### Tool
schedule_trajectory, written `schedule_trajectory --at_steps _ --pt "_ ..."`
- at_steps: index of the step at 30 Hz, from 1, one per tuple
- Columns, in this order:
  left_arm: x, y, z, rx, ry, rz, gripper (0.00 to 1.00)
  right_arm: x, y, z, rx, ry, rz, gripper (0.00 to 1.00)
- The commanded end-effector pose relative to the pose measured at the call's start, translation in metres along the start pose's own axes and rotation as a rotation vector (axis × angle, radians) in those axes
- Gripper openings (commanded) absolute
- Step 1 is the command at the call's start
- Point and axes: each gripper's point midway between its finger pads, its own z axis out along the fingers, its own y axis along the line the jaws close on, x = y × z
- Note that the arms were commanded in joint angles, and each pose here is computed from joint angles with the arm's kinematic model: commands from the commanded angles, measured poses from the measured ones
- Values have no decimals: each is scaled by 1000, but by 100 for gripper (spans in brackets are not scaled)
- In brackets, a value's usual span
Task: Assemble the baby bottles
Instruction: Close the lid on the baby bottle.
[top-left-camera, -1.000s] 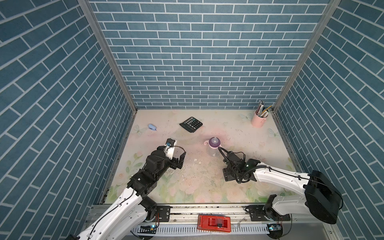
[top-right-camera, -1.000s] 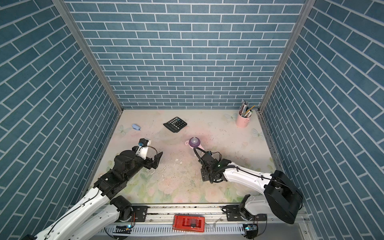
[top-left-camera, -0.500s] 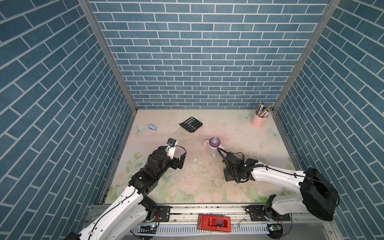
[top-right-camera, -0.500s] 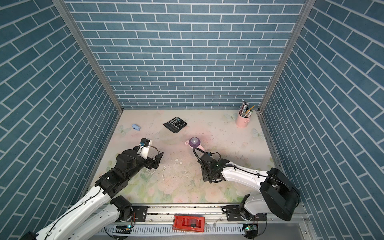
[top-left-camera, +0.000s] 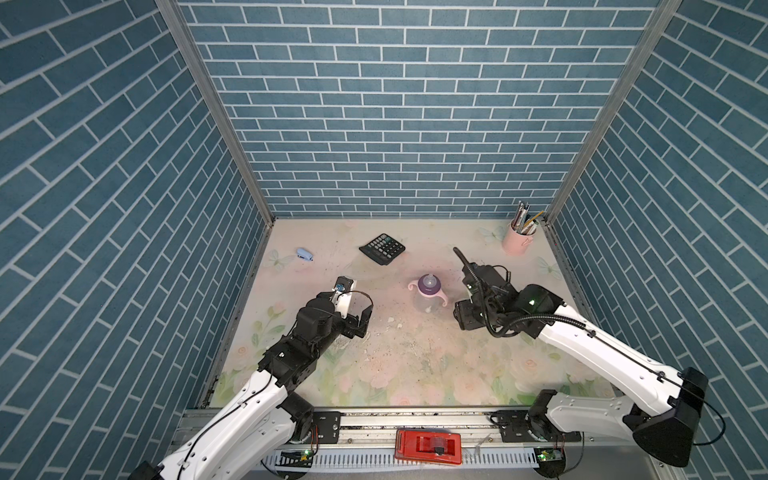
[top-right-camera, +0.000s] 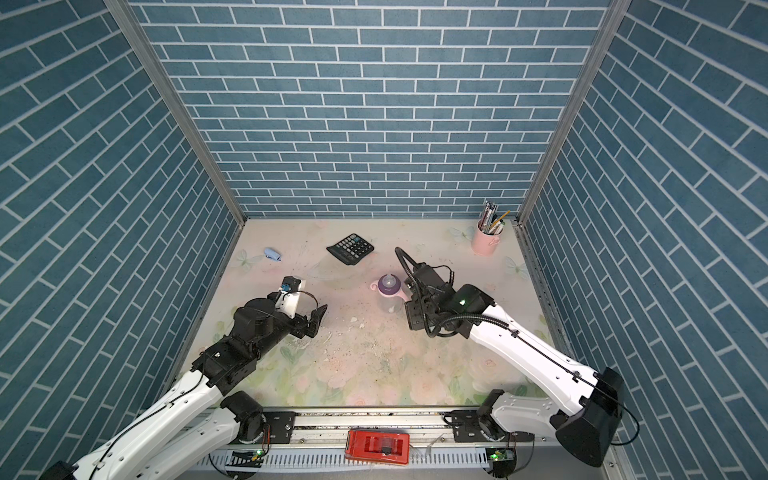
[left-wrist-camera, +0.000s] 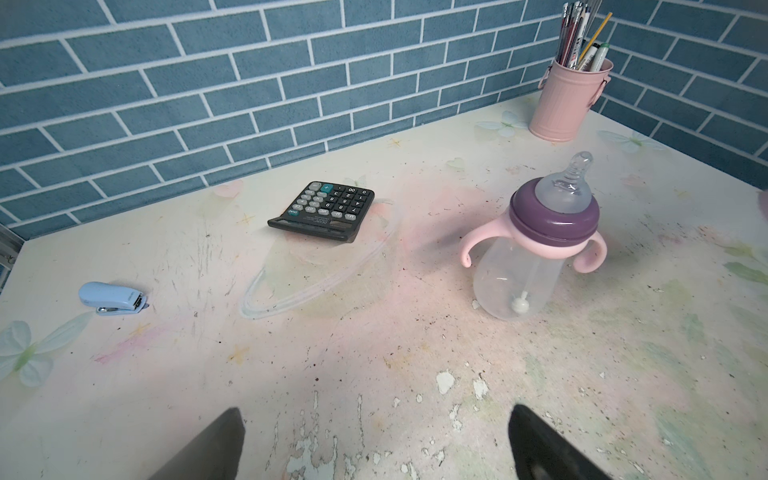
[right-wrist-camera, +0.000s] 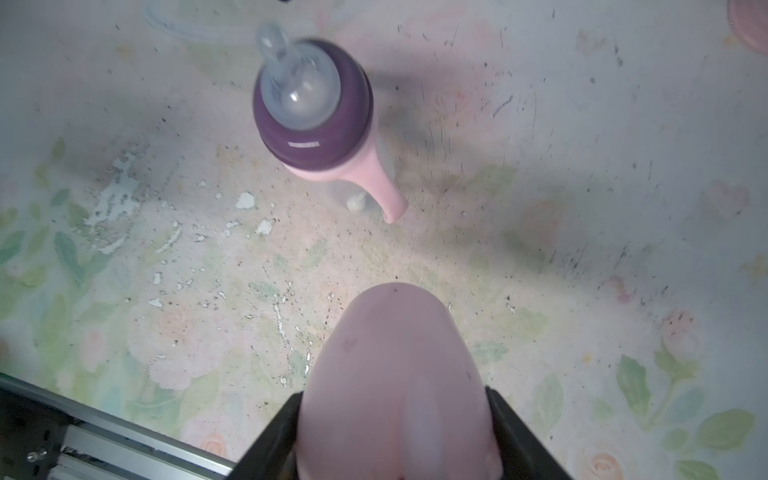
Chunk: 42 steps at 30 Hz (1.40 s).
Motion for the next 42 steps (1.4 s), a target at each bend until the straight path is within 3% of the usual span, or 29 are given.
schedule_trajectory --at_steps 1,7,14,26,42 --pt "-2 2 0 -3 -1 -15 99 -9 4 -9 -19 59 -116 58" --pt "2 2 0 -5 -3 -24 100 -70 24 2 -63 33 -204 58" --pt "5 4 0 -13 -6 -29 100 -98 38 30 -109 85 -245 58" --pt "6 6 0 -17 -4 -25 100 -101 39 69 -105 177 -265 58" --pt "8 5 4 -15 7 -23 100 -91 37 95 -97 225 -270 58"
